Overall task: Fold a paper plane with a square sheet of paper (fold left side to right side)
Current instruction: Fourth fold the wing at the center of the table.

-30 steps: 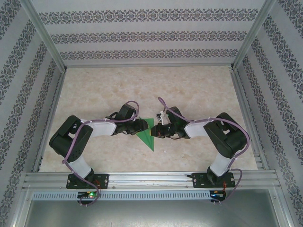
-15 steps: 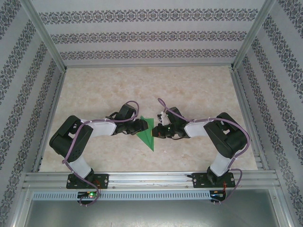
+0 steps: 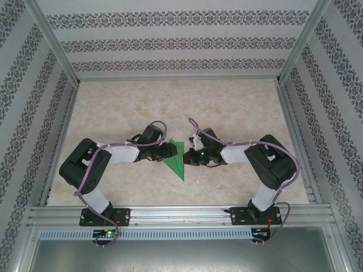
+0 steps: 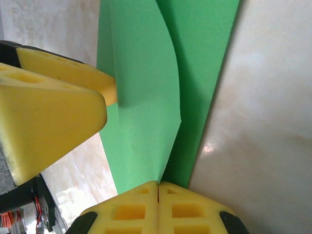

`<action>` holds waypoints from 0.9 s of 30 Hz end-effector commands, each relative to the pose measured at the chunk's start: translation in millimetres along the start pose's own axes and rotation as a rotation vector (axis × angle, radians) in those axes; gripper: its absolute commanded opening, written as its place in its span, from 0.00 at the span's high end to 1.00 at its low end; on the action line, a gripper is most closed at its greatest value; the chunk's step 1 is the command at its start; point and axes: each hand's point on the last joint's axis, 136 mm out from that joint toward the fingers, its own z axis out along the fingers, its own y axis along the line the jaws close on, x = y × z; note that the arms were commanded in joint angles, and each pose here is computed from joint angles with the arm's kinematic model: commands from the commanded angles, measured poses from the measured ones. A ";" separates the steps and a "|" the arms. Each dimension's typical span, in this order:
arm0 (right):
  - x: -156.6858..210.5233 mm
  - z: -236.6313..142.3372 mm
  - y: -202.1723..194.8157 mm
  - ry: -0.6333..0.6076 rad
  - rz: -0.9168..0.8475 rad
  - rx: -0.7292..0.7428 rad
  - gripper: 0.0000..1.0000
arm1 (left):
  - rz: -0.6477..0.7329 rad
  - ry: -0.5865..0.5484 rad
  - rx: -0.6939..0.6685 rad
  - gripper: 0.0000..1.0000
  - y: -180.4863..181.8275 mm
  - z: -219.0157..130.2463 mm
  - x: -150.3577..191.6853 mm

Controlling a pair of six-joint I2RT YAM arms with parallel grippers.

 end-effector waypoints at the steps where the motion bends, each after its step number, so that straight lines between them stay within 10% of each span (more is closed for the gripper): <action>1: -5.3 -0.4 -1.8 -0.012 -0.027 0.024 1.00 | -0.011 0.050 -0.125 0.54 31.1 5.9 18.8; 27: 9.6 7.2 -27.4 0.031 0.007 0.128 1.00 | -0.013 0.042 -0.113 0.54 29.2 3.6 19.4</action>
